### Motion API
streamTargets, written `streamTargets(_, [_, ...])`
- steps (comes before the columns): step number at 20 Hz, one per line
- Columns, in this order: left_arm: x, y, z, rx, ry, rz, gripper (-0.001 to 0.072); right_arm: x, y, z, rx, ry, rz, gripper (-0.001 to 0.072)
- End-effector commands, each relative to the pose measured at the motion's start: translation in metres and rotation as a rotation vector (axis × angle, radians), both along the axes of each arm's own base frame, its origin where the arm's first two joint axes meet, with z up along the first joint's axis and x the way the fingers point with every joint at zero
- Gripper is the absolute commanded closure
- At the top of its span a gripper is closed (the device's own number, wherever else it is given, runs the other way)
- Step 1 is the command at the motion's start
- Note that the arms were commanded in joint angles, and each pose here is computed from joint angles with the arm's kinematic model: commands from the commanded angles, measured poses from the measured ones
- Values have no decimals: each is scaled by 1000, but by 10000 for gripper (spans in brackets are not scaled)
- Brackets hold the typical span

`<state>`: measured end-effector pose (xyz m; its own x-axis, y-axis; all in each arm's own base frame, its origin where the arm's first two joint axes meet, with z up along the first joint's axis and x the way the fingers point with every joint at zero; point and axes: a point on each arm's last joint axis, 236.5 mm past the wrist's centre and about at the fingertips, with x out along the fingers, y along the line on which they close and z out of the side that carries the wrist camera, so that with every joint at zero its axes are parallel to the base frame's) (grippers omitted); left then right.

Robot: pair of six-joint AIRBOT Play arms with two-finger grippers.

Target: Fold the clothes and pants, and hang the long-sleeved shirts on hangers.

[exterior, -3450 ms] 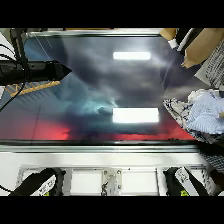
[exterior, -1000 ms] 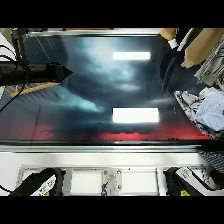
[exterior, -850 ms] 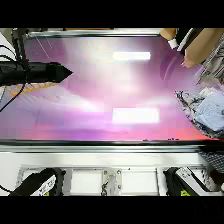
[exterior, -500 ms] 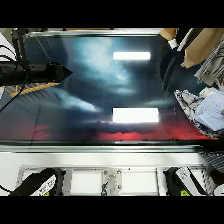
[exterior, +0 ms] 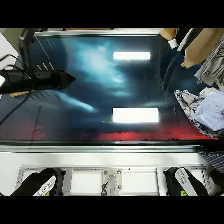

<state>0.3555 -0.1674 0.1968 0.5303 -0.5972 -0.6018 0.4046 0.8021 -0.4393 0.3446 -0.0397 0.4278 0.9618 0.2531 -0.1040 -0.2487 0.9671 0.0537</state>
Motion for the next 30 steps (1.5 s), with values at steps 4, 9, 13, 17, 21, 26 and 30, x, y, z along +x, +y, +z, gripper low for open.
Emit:
streamTargets(4, [-29,-41,-22,-12,3,-86,696,-23,196,-173,23,445,592,246])
streamTargets(9, [-36,-49,-23,-10,6,-114,695,-64,270,-233,19,578,797,246])
streamTargets(13, [-35,-49,-22,-12,4,-112,695,-72,277,-240,13,603,830,525])
streamTargets(17, [-35,-49,-22,-12,4,-112,695,-72,277,-240,13,602,829,698])
streamTargets(21, [-35,-49,-22,-12,4,-112,695,-72,277,-240,13,602,829,698])
streamTargets(26, [-35,-49,-22,-12,4,-112,696,-72,277,-240,13,602,829,698])
streamTargets(30, [-35,-49,-22,-12,4,-112,695,-72,277,-240,13,602,829,698])
